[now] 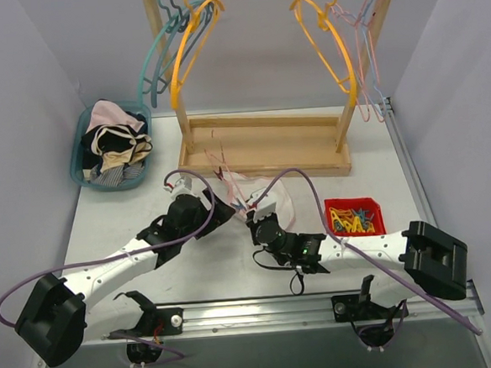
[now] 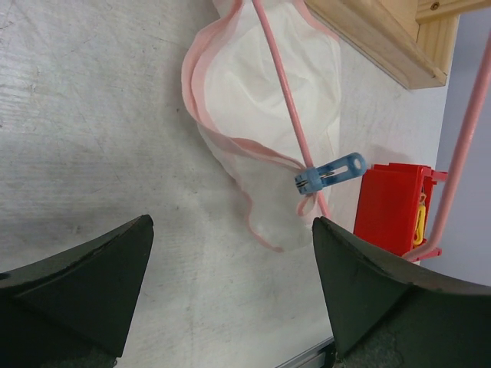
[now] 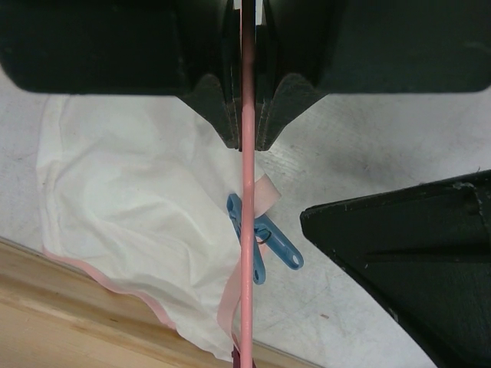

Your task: Remove the underwear clipped to the hanger

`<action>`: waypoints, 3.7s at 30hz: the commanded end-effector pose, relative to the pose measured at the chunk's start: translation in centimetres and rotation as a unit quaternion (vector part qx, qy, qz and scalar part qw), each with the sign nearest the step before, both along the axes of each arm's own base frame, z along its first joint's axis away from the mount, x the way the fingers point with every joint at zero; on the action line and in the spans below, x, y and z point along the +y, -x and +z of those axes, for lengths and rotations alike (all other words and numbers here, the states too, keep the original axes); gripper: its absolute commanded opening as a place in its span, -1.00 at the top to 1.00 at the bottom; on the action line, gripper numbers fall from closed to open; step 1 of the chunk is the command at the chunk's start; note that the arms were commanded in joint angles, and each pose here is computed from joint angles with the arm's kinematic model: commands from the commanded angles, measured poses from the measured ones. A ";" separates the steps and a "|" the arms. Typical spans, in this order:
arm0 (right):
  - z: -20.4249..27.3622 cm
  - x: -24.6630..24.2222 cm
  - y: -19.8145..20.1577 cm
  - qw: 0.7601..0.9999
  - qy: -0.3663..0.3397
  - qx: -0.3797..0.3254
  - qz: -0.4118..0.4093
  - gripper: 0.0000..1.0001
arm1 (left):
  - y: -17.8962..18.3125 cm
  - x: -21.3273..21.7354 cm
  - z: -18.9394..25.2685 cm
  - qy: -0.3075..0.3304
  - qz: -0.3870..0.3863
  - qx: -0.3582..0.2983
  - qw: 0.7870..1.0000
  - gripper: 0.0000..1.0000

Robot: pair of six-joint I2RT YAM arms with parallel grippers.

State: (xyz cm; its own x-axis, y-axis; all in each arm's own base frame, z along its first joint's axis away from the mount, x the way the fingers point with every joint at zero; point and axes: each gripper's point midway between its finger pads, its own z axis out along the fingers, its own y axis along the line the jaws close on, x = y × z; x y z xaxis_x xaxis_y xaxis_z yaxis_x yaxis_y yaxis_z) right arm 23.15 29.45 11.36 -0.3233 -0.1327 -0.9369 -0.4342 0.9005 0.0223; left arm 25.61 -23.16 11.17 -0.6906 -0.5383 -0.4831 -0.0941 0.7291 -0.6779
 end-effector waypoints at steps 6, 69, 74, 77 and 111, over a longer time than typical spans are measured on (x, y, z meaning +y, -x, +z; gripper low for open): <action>0.2 1.2 -0.1 1.000 -0.029 -0.007 0.004 1.00 | -2.3 -0.6 6.1 0.073 0.035 -0.074 0.994 -0.87; -0.6 -2.1 -1.3 0.997 0.006 -0.007 -0.075 1.00 | -2.1 -1.2 5.2 0.088 -0.003 -0.057 0.994 0.94; 0.2 -3.0 -1.4 0.997 -0.002 -0.011 -0.081 1.00 | 0.4 -0.5 4.1 0.070 -0.035 -0.036 0.996 0.95; 1.0 -3.1 -1.3 0.997 -0.006 -0.016 -0.071 1.00 | 2.2 0.2 2.2 0.067 -0.048 -0.019 0.996 0.94; 3.4 0.3 0.7 0.998 -0.057 -0.022 0.010 1.00 | -11.0 0.2 7.2 -0.049 -0.002 -0.113 0.992 -0.87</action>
State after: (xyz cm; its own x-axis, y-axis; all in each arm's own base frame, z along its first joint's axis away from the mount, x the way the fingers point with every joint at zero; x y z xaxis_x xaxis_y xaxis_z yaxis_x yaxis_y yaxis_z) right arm 22.18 28.17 13.30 -0.3057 -0.1097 -0.9458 -0.4450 0.8946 0.0401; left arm 34.77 -22.13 14.72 -0.6337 -0.4534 -0.6267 -0.0220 0.8204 -0.5713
